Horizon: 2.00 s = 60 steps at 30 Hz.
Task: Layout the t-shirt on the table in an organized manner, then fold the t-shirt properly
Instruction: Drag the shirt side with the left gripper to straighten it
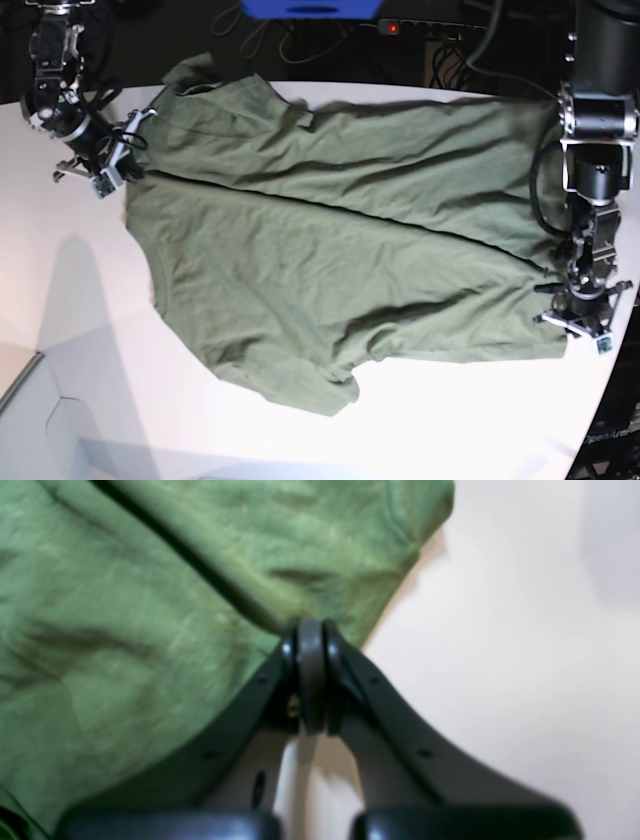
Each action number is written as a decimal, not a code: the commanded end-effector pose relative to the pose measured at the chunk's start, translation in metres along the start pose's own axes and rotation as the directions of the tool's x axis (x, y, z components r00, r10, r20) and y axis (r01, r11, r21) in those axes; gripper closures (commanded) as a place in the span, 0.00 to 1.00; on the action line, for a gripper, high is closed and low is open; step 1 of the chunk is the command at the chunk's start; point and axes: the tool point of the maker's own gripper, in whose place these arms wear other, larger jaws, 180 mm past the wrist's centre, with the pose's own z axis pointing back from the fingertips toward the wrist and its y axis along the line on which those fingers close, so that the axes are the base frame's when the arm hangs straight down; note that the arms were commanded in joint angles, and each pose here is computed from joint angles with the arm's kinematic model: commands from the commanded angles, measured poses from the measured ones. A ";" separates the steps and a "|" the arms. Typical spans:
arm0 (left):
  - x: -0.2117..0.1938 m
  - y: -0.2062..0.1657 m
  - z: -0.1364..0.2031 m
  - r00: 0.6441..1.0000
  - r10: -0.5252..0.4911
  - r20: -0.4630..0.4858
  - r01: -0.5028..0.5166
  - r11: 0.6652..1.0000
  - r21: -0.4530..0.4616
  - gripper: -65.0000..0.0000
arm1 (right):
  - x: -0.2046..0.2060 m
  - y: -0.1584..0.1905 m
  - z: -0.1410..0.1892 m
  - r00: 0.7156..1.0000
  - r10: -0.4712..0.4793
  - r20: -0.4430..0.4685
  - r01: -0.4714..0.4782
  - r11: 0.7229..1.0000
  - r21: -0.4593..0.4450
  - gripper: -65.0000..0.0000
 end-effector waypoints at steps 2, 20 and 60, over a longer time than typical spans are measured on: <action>0.018 -0.004 0.006 0.999 -0.008 0.036 0.009 1.000 -0.022 0.85 | -0.012 0.000 0.000 0.998 0.021 -0.065 -0.022 1.000 -0.006 1.00; -0.044 -0.092 0.108 0.997 -0.073 -0.032 0.061 0.956 -0.285 0.85 | 0.099 -0.025 0.016 0.985 0.039 0.168 -0.011 0.986 -0.165 1.00; -0.191 0.070 0.204 0.817 -0.152 -0.556 0.137 0.988 -0.067 0.99 | 0.064 -0.037 -0.068 0.993 -0.120 -0.001 0.120 0.993 -0.024 1.00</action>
